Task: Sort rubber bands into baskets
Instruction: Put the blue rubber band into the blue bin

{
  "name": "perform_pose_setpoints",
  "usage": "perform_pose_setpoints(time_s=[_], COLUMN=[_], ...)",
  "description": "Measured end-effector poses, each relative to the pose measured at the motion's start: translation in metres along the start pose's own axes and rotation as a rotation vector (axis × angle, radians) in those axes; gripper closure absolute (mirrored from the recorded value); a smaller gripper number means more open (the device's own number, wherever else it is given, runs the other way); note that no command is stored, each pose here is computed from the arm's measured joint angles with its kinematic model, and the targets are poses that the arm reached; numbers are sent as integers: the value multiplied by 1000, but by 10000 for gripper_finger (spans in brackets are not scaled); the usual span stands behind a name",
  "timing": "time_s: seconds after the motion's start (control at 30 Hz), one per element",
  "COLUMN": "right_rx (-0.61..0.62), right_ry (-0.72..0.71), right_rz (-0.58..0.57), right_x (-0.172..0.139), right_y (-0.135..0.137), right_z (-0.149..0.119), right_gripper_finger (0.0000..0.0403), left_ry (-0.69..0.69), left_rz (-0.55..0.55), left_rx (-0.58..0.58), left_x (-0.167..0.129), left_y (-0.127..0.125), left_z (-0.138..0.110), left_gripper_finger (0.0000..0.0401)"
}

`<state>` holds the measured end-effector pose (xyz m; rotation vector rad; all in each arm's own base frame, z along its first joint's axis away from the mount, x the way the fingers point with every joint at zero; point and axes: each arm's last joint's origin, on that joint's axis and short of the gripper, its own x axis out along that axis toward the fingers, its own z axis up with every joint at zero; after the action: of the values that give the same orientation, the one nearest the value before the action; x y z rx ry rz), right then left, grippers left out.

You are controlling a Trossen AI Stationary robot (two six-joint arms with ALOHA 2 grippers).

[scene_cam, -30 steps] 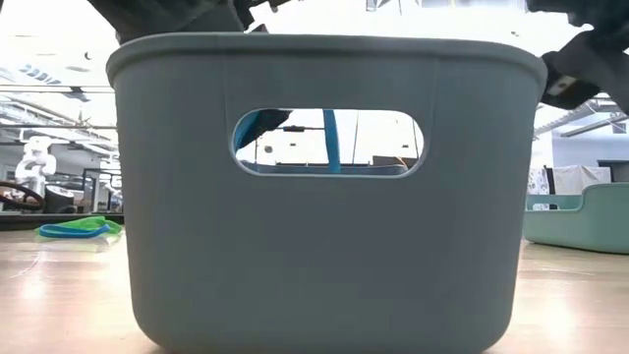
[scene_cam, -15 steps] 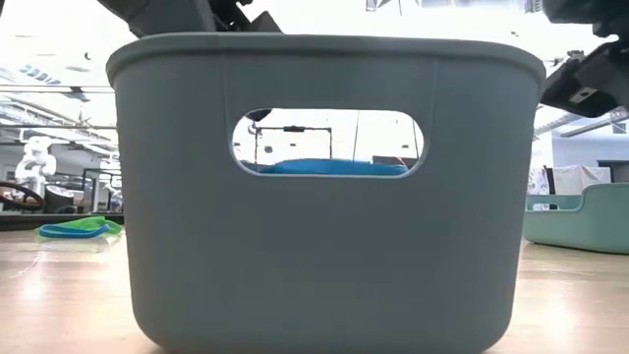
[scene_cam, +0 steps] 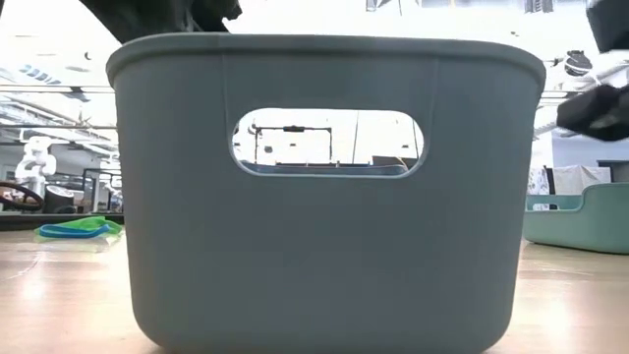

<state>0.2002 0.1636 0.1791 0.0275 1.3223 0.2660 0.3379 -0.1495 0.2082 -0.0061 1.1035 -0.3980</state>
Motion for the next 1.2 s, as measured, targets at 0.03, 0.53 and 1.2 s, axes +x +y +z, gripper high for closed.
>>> perform_pose_setpoints(time_s=[0.03,0.53,1.2], right_rx=[0,-3,49], right_ry=[7,65,110], right_rz=[-19,-83,-75], right_x=[5,43,39], right_y=[0,15,27], right_z=[0,-5,2], right_gripper_finger=[259,259,400], left_ry=[2,27,22], left_rz=[12,32,84], left_rx=[-5,0,24], left_x=[-1,-2,-8], left_y=[1,1,2], left_z=[0,-3,-4], left_gripper_finger=[223,223,223])
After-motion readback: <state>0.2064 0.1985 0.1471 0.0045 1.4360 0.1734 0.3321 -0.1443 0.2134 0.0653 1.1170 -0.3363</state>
